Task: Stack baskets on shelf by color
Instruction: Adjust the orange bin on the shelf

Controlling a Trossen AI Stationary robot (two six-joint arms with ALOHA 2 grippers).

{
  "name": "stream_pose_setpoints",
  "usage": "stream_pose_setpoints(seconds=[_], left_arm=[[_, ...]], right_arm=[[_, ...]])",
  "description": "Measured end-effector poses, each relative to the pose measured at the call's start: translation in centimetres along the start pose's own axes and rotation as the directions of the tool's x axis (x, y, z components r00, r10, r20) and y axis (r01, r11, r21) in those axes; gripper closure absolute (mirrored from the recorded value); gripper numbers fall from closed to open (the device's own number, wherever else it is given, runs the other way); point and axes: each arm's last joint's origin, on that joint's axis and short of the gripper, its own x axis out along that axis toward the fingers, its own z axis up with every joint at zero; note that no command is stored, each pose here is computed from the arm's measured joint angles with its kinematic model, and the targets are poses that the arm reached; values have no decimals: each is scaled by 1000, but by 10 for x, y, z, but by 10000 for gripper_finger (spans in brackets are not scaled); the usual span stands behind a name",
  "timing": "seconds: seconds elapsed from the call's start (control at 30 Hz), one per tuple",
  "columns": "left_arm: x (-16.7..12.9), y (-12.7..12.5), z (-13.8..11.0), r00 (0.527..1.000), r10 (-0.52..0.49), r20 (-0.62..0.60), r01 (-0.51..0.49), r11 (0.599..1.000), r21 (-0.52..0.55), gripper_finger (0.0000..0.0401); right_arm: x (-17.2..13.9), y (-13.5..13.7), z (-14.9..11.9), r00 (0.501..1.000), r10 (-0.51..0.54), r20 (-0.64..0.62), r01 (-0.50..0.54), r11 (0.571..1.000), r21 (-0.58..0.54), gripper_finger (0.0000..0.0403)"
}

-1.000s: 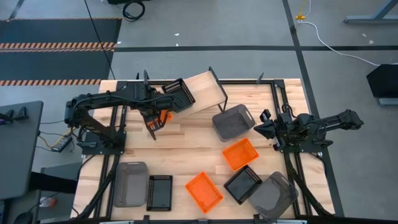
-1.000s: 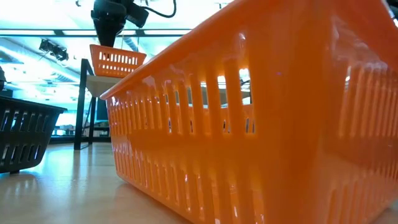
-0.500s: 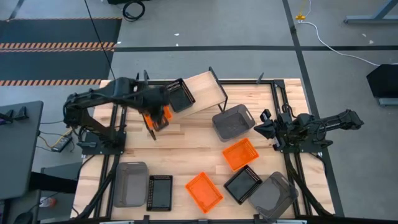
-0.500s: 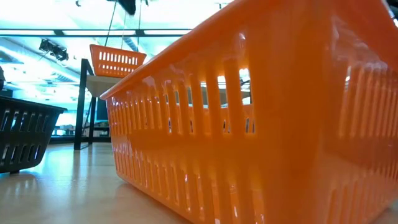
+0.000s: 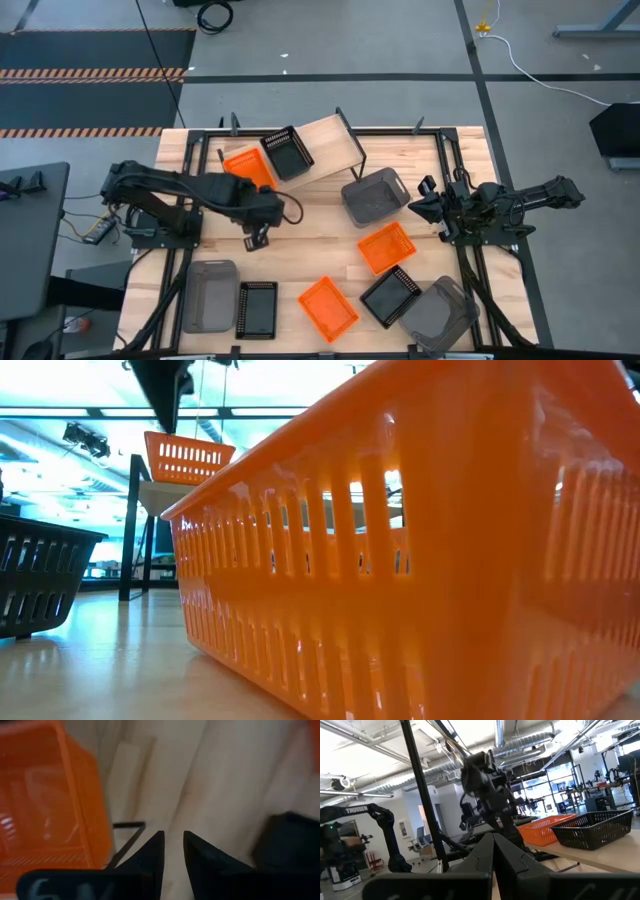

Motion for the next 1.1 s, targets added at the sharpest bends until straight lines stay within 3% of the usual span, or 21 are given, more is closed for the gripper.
stream_pose_setpoints(seconds=[0.23,1.1], left_arm=[[15,10,-2,993,118,-23,-119,993,-25,324],[18,24,6,989,149,-5,-148,979,-141,323]], right_arm=[[0,0,0,1000,0,0,0,1000,0,391],[0,0,0,1000,0,0,0,1000,-7,391]])
